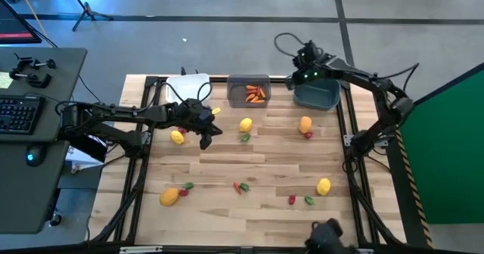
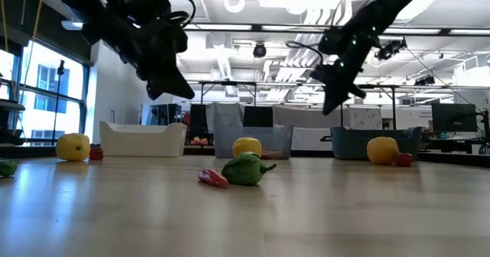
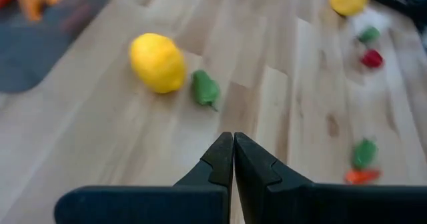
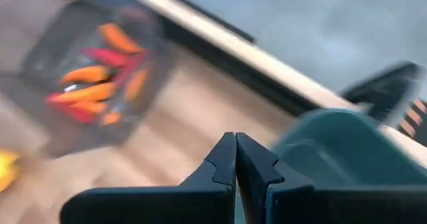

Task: Sort produce into baskets
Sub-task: Put the orange chili pepper into the black bin

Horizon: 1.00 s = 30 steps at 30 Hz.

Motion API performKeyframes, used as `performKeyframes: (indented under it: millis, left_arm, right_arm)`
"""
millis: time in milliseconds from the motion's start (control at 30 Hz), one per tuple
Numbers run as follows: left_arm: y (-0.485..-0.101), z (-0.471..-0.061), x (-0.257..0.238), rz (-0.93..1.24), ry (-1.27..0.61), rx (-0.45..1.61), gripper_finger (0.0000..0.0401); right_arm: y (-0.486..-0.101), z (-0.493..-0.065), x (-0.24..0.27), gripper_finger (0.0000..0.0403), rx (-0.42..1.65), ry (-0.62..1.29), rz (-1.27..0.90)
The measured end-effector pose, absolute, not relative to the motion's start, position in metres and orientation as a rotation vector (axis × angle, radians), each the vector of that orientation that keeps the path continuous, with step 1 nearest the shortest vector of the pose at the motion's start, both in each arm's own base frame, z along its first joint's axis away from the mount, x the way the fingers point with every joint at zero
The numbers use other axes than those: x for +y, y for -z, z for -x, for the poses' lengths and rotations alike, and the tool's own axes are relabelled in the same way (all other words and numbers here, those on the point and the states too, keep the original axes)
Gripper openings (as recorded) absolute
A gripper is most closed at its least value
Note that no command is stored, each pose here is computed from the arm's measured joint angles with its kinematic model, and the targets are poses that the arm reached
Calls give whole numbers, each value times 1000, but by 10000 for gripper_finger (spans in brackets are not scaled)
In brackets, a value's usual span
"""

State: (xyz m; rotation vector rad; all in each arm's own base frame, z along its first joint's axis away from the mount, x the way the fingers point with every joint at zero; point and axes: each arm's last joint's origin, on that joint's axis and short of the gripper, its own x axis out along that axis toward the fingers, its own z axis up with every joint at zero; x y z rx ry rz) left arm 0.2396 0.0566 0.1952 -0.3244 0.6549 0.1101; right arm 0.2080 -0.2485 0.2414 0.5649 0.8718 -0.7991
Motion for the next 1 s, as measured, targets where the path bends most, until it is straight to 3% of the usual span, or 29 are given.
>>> performKeyframes:
  millis: [333, 467, 600, 1000]
  left_arm:
    - [-183, -252, 26, 105, 170, 692, 0]
    - [-169, -261, 16, 92, 332, 695, 0]
    - [-155, -271, 10, 106, 369, 695, 3]
    - [-115, -289, -31, -10, 550, 742, 89]
  right_arm:
    - [-247, -265, -193, 0, 847, 567, -447]
    - [-249, -279, -178, 0, 821, 518, -422]
    - [-251, -289, -167, 0, 791, 477, -393]
    - [-252, -294, -158, 0, 787, 424, -399]
